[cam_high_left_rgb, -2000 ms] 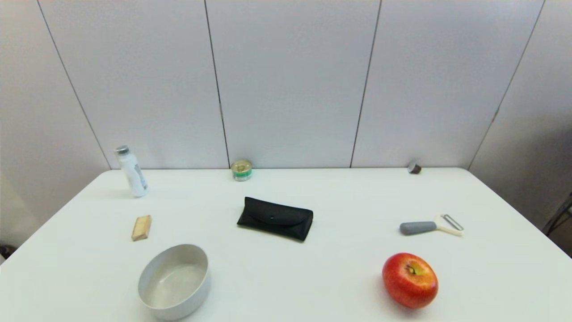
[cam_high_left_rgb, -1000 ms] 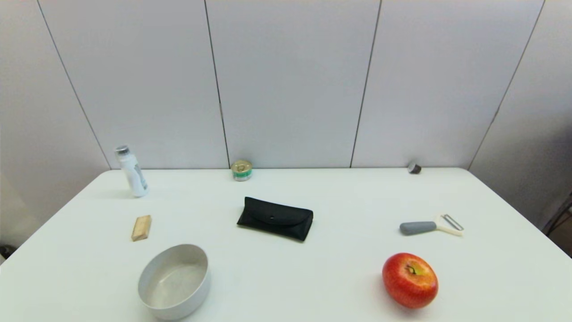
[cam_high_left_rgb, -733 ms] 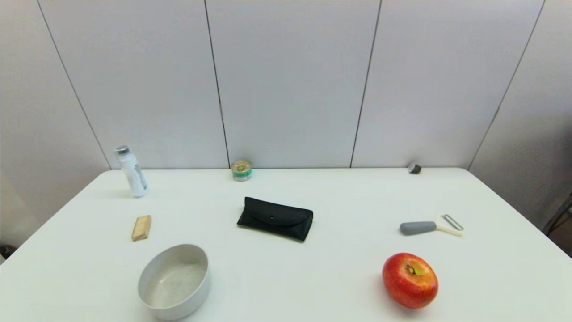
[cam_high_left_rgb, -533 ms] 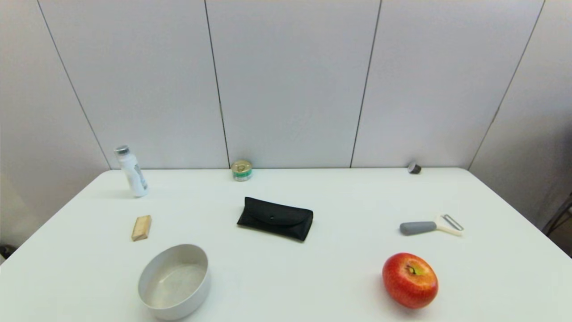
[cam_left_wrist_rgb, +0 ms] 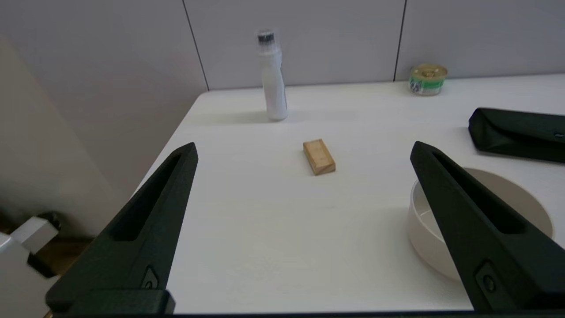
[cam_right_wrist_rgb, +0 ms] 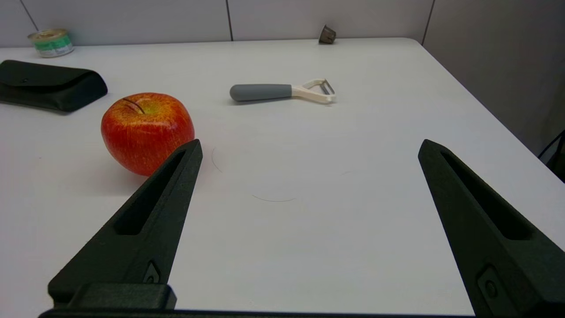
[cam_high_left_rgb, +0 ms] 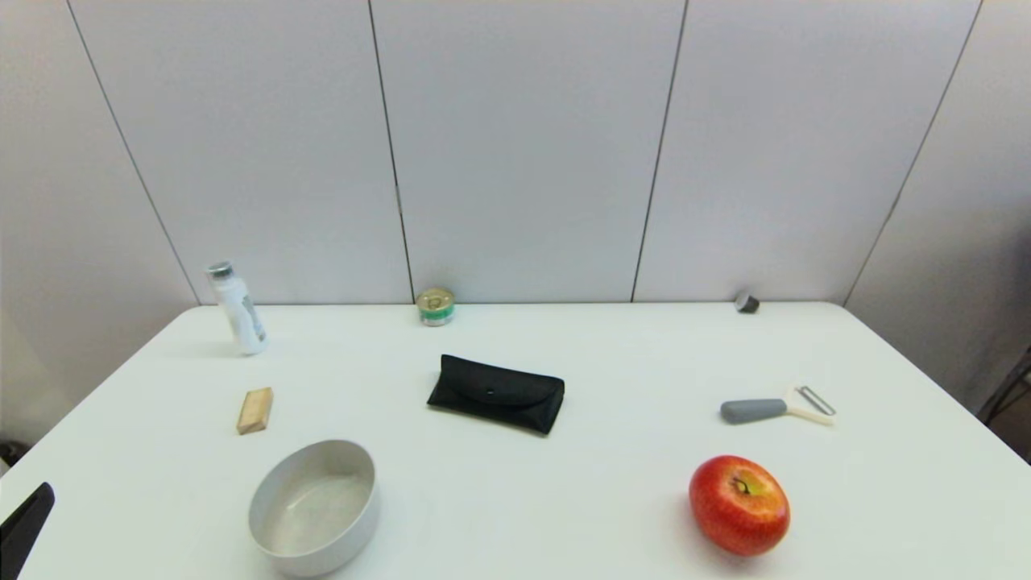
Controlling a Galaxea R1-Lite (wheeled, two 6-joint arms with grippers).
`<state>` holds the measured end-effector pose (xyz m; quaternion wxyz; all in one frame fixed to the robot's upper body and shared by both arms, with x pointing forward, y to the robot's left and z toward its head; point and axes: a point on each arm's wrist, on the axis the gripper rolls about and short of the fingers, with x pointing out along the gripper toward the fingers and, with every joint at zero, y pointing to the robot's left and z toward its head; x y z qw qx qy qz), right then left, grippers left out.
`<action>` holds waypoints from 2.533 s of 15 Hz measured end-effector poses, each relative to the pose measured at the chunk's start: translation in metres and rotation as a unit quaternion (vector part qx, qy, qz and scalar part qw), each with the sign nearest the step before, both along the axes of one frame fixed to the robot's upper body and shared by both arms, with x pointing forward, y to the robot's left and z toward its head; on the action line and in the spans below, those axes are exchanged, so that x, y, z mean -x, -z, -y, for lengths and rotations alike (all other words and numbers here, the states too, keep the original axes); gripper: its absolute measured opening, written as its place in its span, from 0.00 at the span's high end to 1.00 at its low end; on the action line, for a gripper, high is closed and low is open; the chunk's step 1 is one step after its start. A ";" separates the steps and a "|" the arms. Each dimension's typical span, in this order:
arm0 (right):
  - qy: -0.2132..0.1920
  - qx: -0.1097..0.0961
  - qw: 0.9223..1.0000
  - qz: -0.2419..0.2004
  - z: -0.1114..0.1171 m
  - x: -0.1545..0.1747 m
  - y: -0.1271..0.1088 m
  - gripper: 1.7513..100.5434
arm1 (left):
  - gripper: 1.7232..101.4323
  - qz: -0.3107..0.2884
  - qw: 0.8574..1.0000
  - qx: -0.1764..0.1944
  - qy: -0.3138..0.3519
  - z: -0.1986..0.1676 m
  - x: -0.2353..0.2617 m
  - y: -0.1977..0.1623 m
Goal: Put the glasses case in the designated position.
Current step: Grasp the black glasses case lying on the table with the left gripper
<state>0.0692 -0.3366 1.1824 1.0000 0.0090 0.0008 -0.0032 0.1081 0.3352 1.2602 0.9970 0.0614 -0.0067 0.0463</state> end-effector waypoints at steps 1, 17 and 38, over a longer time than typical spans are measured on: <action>0.000 0.000 1.000 0.000 0.000 0.000 0.000 0.03 | 0.04 -0.014 1.000 0.000 -0.003 0.000 -0.002 -0.007; 0.000 0.000 1.000 0.000 0.000 0.000 0.000 0.03 | 0.04 -0.152 0.956 -0.013 0.249 0.003 -0.030 -0.078; 0.000 0.000 1.000 0.000 0.000 0.000 0.000 0.03 | 0.04 -0.309 0.889 -0.005 0.338 0.023 -0.186 -0.085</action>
